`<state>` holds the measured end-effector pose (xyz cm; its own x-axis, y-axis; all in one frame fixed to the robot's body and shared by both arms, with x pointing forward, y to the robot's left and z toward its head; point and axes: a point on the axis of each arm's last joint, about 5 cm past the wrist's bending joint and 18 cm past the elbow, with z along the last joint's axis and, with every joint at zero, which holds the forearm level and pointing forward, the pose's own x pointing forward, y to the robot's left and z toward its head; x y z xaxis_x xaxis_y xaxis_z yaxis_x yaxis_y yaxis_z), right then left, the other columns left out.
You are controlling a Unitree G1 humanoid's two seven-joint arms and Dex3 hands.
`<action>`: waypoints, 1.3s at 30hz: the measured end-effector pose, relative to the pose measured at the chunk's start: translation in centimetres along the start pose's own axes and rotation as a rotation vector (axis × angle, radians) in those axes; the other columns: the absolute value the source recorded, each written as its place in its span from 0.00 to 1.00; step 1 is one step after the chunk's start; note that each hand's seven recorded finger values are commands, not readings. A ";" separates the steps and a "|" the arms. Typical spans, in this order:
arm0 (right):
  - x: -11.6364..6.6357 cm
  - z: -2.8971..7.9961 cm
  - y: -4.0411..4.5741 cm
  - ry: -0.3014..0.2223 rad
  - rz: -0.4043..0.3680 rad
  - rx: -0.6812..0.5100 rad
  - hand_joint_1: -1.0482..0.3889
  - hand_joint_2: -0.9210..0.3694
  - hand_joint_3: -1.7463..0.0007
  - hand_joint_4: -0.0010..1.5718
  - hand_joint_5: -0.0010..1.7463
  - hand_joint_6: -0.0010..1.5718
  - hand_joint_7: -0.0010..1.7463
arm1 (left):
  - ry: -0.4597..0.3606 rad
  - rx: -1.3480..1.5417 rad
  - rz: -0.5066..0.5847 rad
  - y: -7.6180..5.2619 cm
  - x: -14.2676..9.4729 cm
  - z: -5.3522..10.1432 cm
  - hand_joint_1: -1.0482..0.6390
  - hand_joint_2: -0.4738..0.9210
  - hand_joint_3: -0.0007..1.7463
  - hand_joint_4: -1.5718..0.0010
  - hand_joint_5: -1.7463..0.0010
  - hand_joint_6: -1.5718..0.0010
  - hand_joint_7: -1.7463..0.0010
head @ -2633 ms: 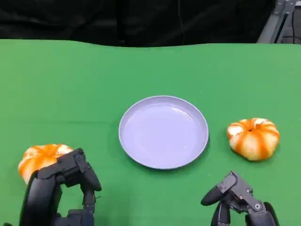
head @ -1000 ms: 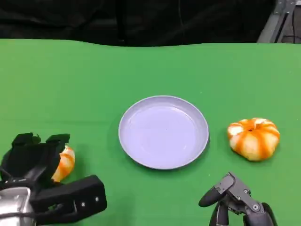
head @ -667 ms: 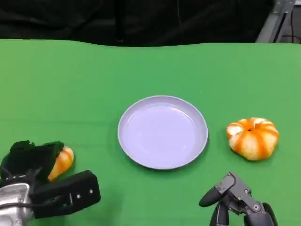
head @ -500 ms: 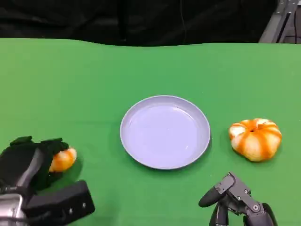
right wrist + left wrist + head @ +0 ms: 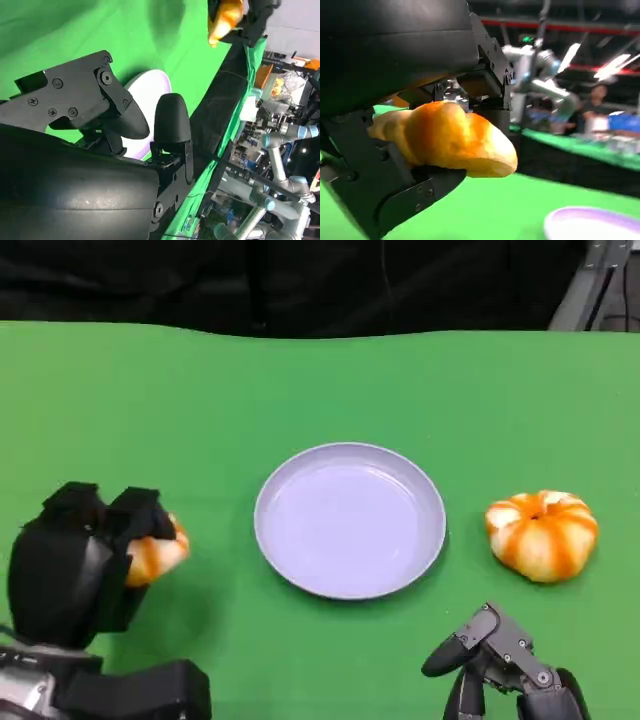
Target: Grasp the bread from the table and place it into the plate.
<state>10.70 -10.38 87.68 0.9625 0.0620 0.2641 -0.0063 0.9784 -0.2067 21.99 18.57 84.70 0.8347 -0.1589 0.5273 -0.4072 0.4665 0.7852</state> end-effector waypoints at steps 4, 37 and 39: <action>-0.1 0.0 0.08 0.001 0.002 0.005 0.66 0.12 0.24 0.47 1.00 0.23 1.00 | -0.082 -0.036 0.033 0.0 1.5 1.1 0.59 0.31 1.00 0.28 0.00 0.38 0.04; -0.7 0.3 0.37 0.016 0.007 0.028 0.67 0.11 0.26 0.44 1.00 0.21 1.00 | -0.326 -0.230 -0.065 -4.3 9.2 9.6 0.51 0.73 0.41 0.59 0.40 0.65 0.51; -0.6 0.3 0.43 0.014 0.010 0.028 0.67 0.10 0.26 0.43 1.00 0.21 1.00 | -0.282 -0.208 -0.217 -4.7 9.6 10.3 0.44 0.92 0.15 0.79 0.57 0.74 0.79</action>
<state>9.98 -9.93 87.75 0.9659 0.0698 0.2493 -0.0239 0.9829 -0.1826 28.12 5.88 89.48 0.7471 -0.4914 0.4476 -0.1253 0.5571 0.8209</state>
